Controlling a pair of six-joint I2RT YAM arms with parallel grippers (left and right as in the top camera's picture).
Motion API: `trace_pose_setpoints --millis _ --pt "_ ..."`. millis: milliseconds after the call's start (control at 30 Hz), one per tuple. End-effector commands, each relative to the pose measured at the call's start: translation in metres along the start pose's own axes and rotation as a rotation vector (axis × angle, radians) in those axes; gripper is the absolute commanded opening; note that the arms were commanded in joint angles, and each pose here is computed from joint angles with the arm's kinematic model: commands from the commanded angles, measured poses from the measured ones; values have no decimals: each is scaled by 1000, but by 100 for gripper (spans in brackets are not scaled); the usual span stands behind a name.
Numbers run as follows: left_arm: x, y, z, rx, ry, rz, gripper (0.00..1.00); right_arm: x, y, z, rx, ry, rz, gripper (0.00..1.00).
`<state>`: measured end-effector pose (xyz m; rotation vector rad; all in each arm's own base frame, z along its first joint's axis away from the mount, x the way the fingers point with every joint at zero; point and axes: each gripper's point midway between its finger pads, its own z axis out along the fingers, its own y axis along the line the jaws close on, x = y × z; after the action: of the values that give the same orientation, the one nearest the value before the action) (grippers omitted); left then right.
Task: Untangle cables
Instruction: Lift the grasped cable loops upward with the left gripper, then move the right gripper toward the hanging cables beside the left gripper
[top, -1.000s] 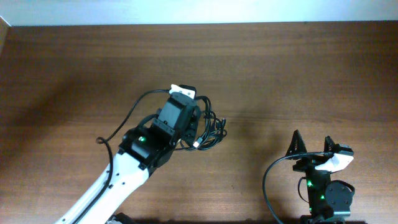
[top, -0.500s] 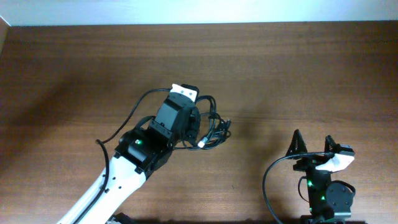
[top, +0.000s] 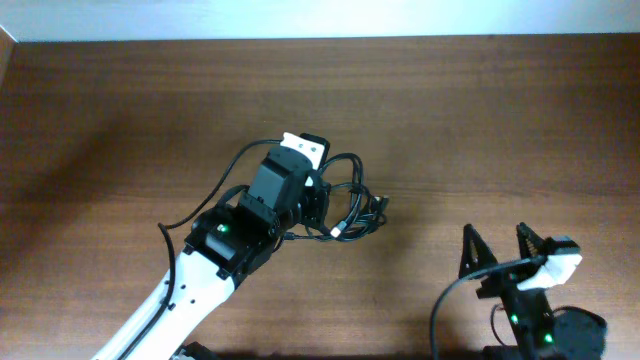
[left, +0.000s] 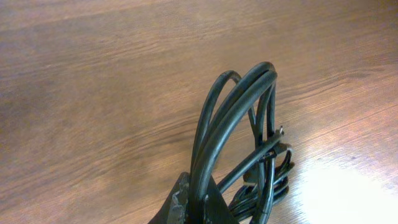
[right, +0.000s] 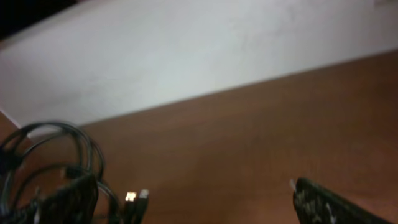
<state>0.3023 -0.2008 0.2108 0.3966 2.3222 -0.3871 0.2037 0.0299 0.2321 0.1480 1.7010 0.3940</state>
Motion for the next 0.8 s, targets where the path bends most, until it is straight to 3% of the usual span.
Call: trace_pose_setpoints --millis 0,200,433,767 --pt "-22 -30 -22 159 -82 15 0 -13 13 -20 -11 40 -2 99" --pt "-31 -50 -34 276 -117 27 0 -9 18 -32 23 221 15 99" --pt "-42 -75 -45 422 -157 38 0 -11 52 -18 -117 476 58 99" --pt "-39 -90 -52 520 -133 5 0 10 71 -1 -232 660 197 99"
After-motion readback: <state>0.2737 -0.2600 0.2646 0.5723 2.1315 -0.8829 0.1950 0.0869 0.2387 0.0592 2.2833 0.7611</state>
